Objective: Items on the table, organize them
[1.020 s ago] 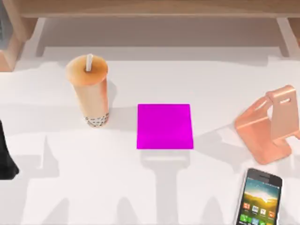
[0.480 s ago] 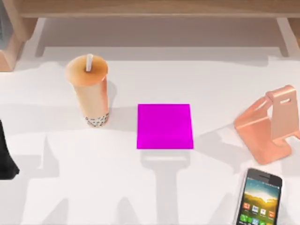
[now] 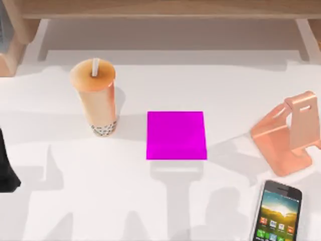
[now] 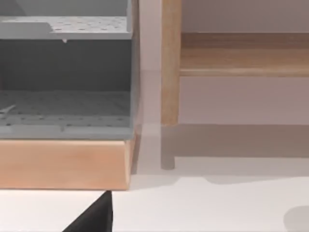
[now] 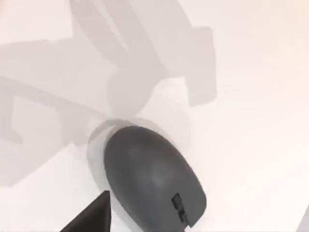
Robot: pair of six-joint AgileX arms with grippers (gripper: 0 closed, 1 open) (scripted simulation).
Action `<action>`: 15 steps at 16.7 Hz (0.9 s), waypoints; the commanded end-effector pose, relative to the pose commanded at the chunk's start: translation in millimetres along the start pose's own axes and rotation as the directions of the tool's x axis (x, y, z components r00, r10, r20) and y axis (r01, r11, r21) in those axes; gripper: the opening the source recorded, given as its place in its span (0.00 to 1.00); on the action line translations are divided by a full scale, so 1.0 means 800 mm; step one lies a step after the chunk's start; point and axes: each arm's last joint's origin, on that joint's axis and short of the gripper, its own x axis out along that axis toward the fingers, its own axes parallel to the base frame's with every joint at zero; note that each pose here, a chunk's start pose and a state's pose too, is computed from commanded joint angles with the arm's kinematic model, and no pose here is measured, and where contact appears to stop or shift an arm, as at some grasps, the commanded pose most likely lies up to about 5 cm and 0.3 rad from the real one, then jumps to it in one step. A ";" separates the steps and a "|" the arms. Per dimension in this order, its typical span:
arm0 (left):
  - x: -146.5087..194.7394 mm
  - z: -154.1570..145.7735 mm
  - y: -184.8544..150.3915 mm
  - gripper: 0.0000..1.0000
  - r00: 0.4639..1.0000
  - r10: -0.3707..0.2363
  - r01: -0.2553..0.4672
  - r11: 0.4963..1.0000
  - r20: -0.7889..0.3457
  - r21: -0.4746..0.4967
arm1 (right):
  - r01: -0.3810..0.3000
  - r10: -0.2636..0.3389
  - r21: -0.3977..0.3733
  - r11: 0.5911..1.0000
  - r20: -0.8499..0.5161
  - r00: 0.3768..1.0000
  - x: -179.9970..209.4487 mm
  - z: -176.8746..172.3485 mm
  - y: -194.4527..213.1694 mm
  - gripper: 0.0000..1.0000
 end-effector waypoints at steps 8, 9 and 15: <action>0.000 0.000 0.000 1.00 1.000 0.000 0.000 1.000 0.000 0.000 | -0.497 0.416 -0.371 0.785 -0.279 0.866 0.101 0.001 -0.086 1.00; 0.000 0.000 0.000 1.00 1.000 0.000 0.000 1.000 0.000 0.000 | -0.535 0.449 -0.392 0.748 -0.295 0.844 0.111 -0.001 -0.092 1.00; 0.000 0.000 0.000 1.00 1.000 0.000 0.000 1.000 0.000 0.000 | -0.610 0.517 -0.432 0.664 -0.324 0.792 0.135 -0.008 -0.103 1.00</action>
